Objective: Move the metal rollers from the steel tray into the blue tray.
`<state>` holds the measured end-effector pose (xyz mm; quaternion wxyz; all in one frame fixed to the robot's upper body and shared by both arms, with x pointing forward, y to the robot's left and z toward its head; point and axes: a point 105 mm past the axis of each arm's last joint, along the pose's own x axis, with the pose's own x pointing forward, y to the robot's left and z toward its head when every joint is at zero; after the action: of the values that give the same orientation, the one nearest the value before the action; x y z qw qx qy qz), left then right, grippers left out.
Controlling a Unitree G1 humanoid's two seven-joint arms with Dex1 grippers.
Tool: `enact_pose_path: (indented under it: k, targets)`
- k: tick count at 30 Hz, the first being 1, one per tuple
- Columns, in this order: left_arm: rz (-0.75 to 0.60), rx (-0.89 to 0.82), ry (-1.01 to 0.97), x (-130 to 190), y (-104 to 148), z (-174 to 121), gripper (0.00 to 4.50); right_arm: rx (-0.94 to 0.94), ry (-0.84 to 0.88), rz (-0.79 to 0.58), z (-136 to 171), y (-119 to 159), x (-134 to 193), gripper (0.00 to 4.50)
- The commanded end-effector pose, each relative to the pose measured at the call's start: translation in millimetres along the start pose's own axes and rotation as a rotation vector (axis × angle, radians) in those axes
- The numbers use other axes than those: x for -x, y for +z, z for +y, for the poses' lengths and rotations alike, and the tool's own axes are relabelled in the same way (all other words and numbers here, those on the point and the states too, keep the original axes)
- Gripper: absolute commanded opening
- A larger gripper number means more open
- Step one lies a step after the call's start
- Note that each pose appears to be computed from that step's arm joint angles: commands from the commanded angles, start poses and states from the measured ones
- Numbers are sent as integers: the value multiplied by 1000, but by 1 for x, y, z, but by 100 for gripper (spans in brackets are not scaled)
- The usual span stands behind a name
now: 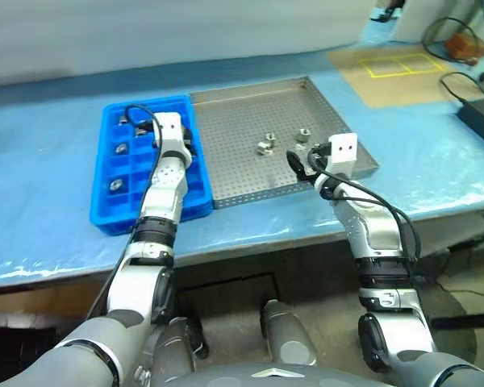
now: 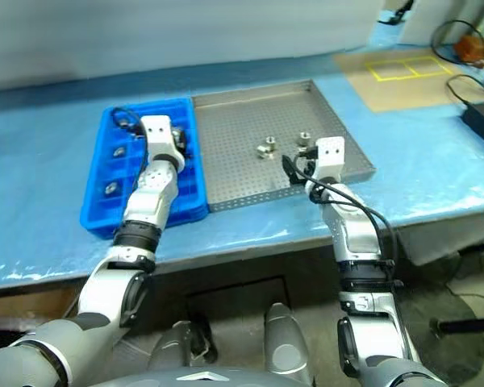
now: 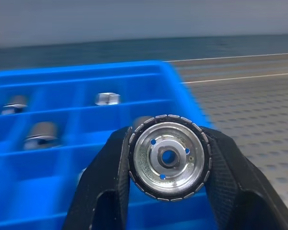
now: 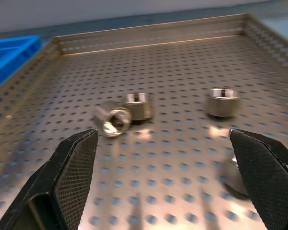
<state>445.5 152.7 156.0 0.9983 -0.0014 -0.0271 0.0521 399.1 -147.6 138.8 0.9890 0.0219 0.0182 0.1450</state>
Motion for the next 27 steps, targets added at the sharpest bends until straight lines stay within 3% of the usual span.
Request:
enact_pose_path:
  k: [1, 14, 21, 27]
  targets:
    - [-20, 13, -5, 3, 12, 1, 173, 15, 55, -53, 13, 13, -8, 450]
    - [-4, 76, -206, 6, 12, -14, 173, 24, 95, -46, 22, 11, -13, 450]
    - [21, 68, -201, -6, 11, -14, 173, 29, 96, -46, 22, 12, -12, 450]
    - [118, 26, -115, -16, -11, -1, 173, 35, 87, -49, 19, 13, -11, 450]
